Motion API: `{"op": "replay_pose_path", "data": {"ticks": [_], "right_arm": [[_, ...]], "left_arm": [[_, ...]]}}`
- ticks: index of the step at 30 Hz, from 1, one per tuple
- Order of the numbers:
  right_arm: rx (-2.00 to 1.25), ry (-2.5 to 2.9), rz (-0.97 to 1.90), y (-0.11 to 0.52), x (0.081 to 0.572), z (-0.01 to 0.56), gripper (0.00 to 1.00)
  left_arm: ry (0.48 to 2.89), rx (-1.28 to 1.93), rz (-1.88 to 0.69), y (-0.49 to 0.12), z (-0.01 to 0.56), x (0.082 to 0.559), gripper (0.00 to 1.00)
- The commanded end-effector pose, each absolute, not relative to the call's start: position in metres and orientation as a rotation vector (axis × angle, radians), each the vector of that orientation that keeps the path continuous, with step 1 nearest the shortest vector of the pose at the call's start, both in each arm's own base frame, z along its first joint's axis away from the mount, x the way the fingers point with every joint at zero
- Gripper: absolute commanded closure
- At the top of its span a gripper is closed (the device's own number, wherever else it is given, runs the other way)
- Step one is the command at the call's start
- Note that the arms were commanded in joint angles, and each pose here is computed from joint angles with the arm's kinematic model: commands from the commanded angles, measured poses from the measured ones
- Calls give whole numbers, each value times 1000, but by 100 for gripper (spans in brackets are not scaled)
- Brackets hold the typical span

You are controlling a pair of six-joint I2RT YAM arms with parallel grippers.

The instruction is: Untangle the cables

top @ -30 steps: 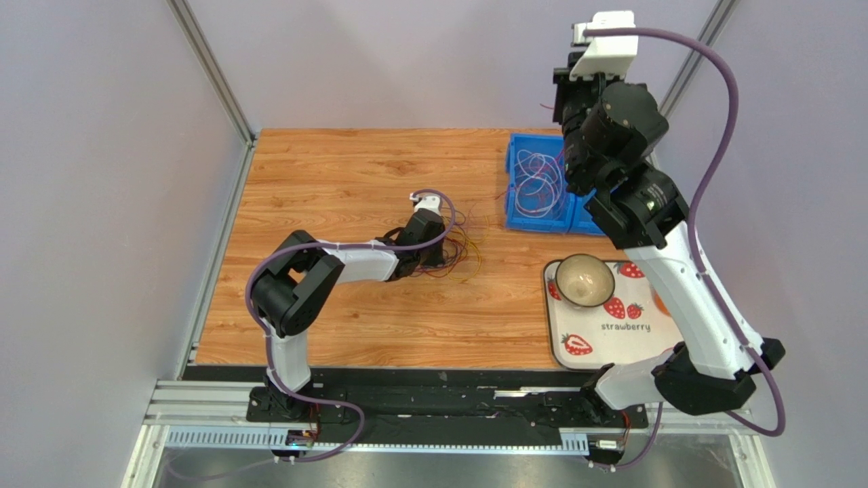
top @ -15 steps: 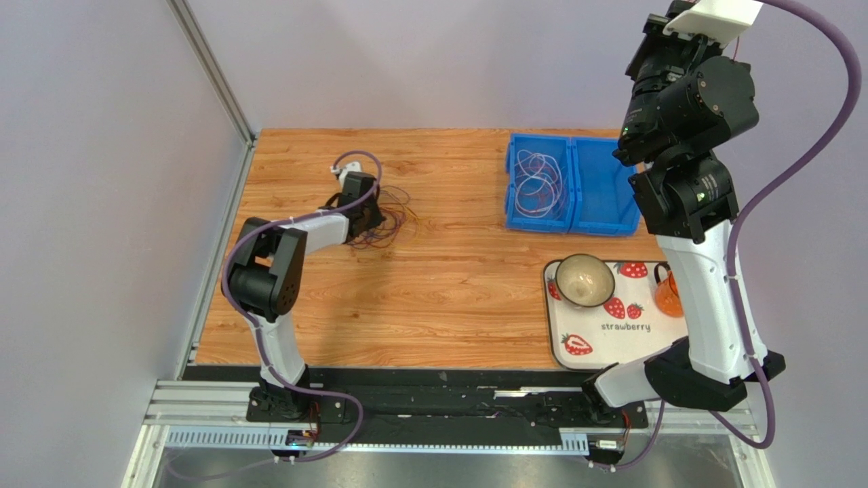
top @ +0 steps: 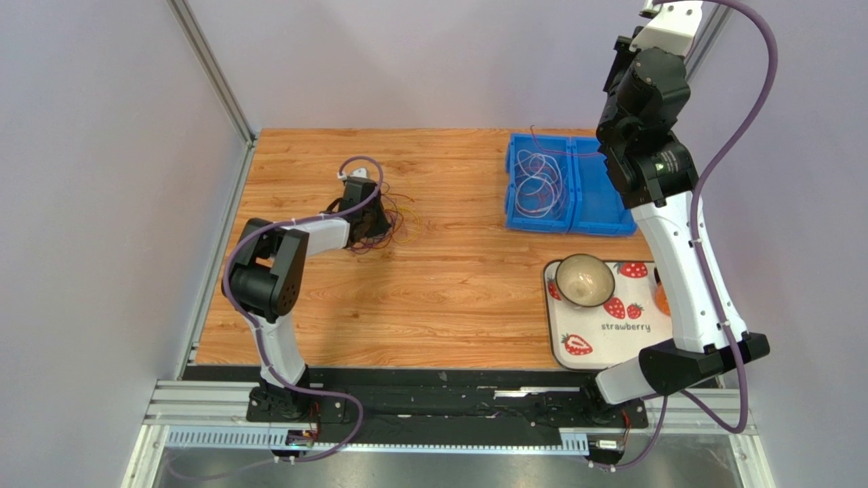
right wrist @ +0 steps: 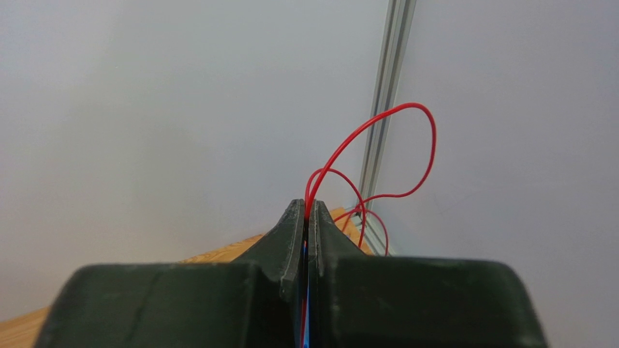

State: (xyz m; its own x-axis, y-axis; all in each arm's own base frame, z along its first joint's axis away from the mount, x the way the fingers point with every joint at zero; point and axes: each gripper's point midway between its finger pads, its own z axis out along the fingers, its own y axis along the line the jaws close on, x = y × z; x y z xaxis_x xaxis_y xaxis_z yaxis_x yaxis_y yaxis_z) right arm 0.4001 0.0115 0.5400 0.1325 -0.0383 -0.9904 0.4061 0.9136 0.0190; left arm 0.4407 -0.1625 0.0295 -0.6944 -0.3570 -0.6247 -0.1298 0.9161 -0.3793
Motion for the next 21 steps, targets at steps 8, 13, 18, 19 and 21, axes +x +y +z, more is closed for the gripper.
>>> {"op": "replay_pose_path", "data": {"ticks": [8,13,18,19,21], "right_arm": [[350,1462,-140,20,454,504,100],[364,1502,-197,5,472,483,100],[377,1537,-238,-7,488,457,100],[383,1547,-251,-12,490,451,100],[389,1557,-263,-16,494,444,100]], "left_arm": [[2249,-326,-470,-170,58,450,100],[2248,-325,-474,-171,58,450,100],[2243,-322,-479,-172,58,451,100],[2244,-321,-481,-172,58,451,100],[2244,-319,-482,-173,58,452,100]]}}
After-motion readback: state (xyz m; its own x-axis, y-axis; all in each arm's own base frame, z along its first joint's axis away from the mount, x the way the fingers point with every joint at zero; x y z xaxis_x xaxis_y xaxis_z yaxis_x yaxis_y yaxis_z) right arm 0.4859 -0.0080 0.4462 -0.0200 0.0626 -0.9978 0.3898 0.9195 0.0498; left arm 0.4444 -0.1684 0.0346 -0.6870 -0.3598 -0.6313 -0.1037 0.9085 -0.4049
